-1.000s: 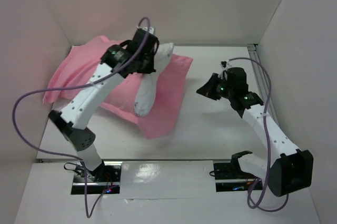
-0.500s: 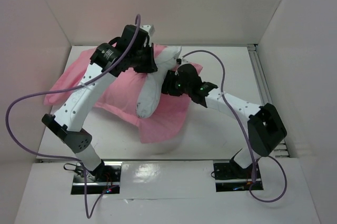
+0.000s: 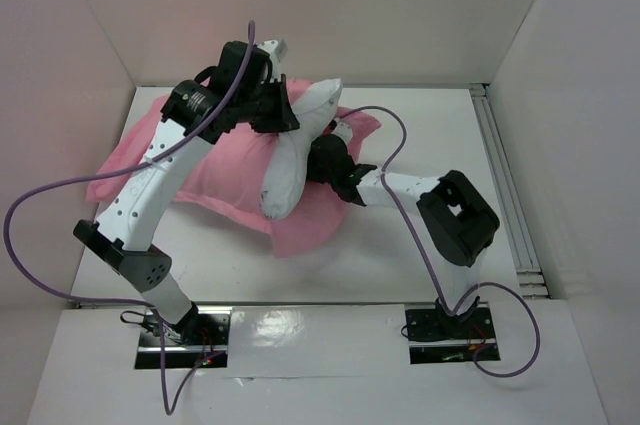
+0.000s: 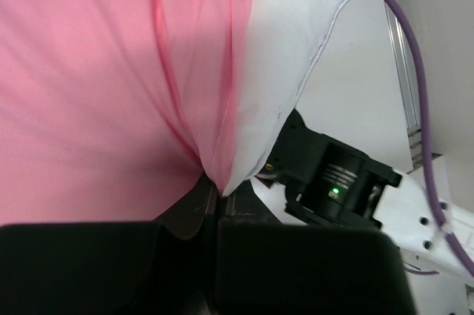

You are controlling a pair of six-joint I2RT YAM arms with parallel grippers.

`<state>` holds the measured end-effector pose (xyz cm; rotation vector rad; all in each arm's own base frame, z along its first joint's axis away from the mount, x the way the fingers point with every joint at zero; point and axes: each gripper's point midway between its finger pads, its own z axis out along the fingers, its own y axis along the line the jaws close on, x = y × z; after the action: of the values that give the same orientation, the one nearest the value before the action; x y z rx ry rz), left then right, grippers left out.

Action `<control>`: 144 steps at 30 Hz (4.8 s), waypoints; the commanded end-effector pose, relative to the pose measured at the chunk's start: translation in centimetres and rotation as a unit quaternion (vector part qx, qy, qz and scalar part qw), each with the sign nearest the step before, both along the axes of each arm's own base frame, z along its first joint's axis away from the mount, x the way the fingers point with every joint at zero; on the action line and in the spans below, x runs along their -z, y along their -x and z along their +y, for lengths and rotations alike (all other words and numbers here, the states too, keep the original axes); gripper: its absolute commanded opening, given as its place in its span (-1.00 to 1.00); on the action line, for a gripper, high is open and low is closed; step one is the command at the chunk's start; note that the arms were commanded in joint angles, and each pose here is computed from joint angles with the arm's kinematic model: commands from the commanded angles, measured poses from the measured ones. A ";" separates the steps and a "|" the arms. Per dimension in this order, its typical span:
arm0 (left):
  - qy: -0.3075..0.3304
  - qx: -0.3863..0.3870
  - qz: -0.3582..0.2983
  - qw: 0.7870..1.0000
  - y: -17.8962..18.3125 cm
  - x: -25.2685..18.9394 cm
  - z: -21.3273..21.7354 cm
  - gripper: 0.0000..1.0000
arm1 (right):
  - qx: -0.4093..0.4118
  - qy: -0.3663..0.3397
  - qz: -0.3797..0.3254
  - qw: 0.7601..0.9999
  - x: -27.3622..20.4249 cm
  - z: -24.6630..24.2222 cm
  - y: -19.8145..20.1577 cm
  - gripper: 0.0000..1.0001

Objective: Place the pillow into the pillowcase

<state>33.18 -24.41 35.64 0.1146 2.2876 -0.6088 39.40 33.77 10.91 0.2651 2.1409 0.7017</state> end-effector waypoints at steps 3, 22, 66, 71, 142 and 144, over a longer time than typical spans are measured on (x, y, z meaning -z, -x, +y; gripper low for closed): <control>0.085 0.019 -0.052 0.995 1.4 -5.0 -1.0 -1.00 | 0.077 -0.018 -0.043 0.996 -3.5 -0.8 -1.9 -0.94; -0.063 -0.131 0.085 0.986 -3.3 13.8 2.6 -1.00 | -0.091 0.024 0.036 0.995 -5.4 -14.1 8.8 -1.00; -0.032 0.045 0.169 0.984 4.6 17.9 -9.1 -1.00 | 0.124 0.164 0.094 0.974 -2.0 -22.4 6.7 0.54; -0.017 0.027 0.154 0.988 4.0 16.3 -8.5 -1.00 | 0.084 0.179 0.061 0.978 -2.3 -18.7 7.6 0.16; -0.173 0.061 0.183 0.966 6.1 21.1 -0.9 -1.00 | 0.121 -0.017 -0.154 0.981 -18.1 -19.5 2.0 -1.00; -0.183 0.073 0.187 0.962 6.7 21.5 -1.2 -1.00 | 0.132 -0.032 -0.164 0.977 -18.8 -20.2 1.4 -1.00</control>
<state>29.97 -29.30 17.32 0.2511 2.5726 -0.5157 34.42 15.80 19.48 0.3875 2.0874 0.5520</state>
